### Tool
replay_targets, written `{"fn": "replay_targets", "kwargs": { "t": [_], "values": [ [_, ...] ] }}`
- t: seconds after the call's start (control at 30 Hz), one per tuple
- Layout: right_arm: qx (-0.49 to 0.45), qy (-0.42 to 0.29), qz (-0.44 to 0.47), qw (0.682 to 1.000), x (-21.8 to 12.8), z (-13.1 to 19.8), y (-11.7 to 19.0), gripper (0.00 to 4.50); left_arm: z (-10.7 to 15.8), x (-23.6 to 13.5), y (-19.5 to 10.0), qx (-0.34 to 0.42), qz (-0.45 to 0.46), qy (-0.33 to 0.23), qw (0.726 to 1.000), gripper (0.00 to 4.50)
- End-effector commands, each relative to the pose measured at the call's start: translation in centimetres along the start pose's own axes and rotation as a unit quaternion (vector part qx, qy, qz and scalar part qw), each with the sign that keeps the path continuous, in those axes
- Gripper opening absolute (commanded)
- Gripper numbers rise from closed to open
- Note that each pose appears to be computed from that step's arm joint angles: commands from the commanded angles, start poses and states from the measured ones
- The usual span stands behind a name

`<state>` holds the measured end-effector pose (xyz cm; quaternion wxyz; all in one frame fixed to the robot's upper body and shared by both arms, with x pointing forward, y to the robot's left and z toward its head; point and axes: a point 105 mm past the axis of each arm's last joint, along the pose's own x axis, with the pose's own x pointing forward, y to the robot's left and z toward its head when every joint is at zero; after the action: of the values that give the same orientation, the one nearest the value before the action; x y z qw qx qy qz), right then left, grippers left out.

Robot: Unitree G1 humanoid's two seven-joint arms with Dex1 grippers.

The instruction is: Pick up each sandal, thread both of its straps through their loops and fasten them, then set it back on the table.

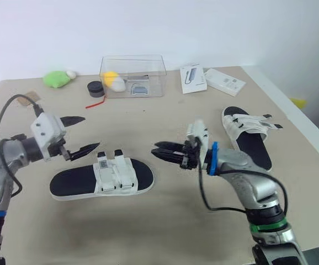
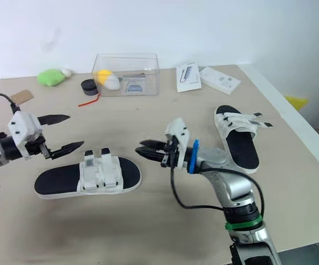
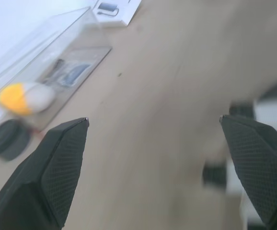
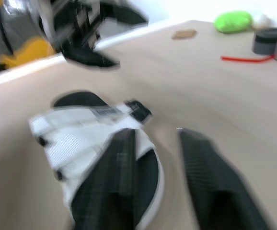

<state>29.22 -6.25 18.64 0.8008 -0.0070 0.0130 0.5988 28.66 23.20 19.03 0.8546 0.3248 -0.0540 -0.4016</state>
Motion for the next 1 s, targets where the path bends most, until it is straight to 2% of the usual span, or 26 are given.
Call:
{"fn": "replay_targets", "kwargs": {
  "t": [0.03, 0.1, 0.13, 0.37, 0.47, 0.73, 0.77, 0.83, 0.87, 0.9, 0.97, 1.0],
  "values": [
    [-0.028, -0.024, 0.035, 0.999, -1.1, 3.0, 1.1, 3.40, 1.5, -1.4, -1.6, 0.148, -0.048, -0.003, 0.988, 4.50],
    [-0.045, -0.019, 0.050, 0.998, -1.3, 3.7, 1.6, 4.35, 1.2, -1.9, -2.9, 0.199, -0.074, -0.009, 0.977, 4.50],
    [-0.055, -0.018, 0.059, 0.997, -1.3, 4.1, 1.9, 4.44, 0.8, -2.2, -3.7, 0.219, -0.089, -0.011, 0.972, 4.50],
    [-0.090, 0.011, 0.093, 0.992, -1.2, 4.4, 3.3, 4.44, -0.4, -1.4, -6.5, 0.268, -0.137, -0.047, 0.952, 4.50],
    [-0.103, 0.017, 0.080, 0.991, -1.1, 4.6, 2.9, 4.44, -0.3, 0.2, -6.8, 0.269, -0.132, -0.072, 0.951, 4.50],
    [-0.114, 0.021, 0.076, 0.990, -1.2, 4.8, 3.0, 4.44, -0.4, 1.8, -7.6, 0.275, -0.144, -0.096, 0.946, 4.50],
    [-0.114, 0.020, 0.076, 0.990, -1.2, 4.9, 3.0, 4.50, -0.5, 1.8, -7.4, 0.274, -0.144, -0.096, 0.946, 4.10],
    [-0.114, 0.019, 0.078, 0.990, -1.3, 4.9, 3.0, 4.50, -0.4, 1.7, -7.2, 0.271, -0.141, -0.098, 0.947, 3.92],
    [-0.114, 0.019, 0.078, 0.990, -1.3, 5.0, 3.0, 4.50, -0.4, 1.7, -7.0, 0.271, -0.141, -0.098, 0.947, 3.50],
    [-0.114, 0.019, 0.079, 0.990, -1.2, 5.0, 3.0, 4.50, -0.4, 1.6, -6.9, 0.271, -0.140, -0.098, 0.947, 3.50],
    [-0.114, 0.018, 0.081, 0.990, -1.2, 4.9, 3.0, 4.50, -0.2, 1.4, -6.4, 0.273, -0.127, -0.098, 0.949, 2.05],
    [-0.114, 0.016, 0.083, 0.990, -1.1, 5.0, 3.0, 4.50, -0.1, 1.3, -5.9, 0.270, -0.111, -0.095, 0.952, 1.86]
  ]
}}
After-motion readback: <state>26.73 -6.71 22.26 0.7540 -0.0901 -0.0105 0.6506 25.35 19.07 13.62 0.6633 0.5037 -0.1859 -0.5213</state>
